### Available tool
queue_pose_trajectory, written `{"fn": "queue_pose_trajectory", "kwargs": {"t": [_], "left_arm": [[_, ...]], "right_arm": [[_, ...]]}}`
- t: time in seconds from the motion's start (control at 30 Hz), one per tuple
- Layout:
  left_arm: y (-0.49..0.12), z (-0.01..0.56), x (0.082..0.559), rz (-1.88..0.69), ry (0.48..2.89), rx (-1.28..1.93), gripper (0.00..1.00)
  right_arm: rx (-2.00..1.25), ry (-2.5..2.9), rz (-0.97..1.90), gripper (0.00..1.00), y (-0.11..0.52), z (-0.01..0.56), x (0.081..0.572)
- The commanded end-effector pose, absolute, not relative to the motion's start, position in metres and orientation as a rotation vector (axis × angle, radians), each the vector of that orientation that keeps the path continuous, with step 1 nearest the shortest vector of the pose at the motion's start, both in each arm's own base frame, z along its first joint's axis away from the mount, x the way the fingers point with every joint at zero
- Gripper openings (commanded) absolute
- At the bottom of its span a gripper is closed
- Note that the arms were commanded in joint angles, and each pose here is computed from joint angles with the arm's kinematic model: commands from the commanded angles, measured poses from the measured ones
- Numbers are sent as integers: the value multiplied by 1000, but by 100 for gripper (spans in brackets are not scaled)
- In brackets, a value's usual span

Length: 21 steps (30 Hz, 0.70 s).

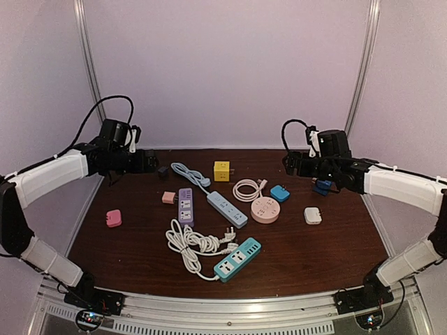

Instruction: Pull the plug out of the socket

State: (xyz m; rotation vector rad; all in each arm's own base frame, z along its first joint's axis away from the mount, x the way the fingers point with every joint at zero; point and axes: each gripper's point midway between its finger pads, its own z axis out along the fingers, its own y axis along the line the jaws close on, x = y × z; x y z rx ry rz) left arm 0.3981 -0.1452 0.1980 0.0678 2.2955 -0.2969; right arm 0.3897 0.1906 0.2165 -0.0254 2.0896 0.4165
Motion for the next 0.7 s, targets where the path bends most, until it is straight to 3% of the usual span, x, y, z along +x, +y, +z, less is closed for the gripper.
{"fn": "queue_pose_trajectory", "kwargs": {"t": [0.0, 0.2, 0.37, 0.67], "left_arm": [[-100, 215, 394, -54, 2163, -22, 98], [-68, 224, 393, 160, 1977, -9, 98], [-66, 203, 393, 166, 1853, 79, 98], [-16, 170, 401, 202, 1856, -6, 98]], "right_arm": [[48, 1929, 194, 100, 138, 239, 389], [19, 1727, 36, 100, 98, 249, 363], [69, 1741, -63, 100, 68, 233, 369], [100, 1701, -122, 100, 31, 198, 372]]}}
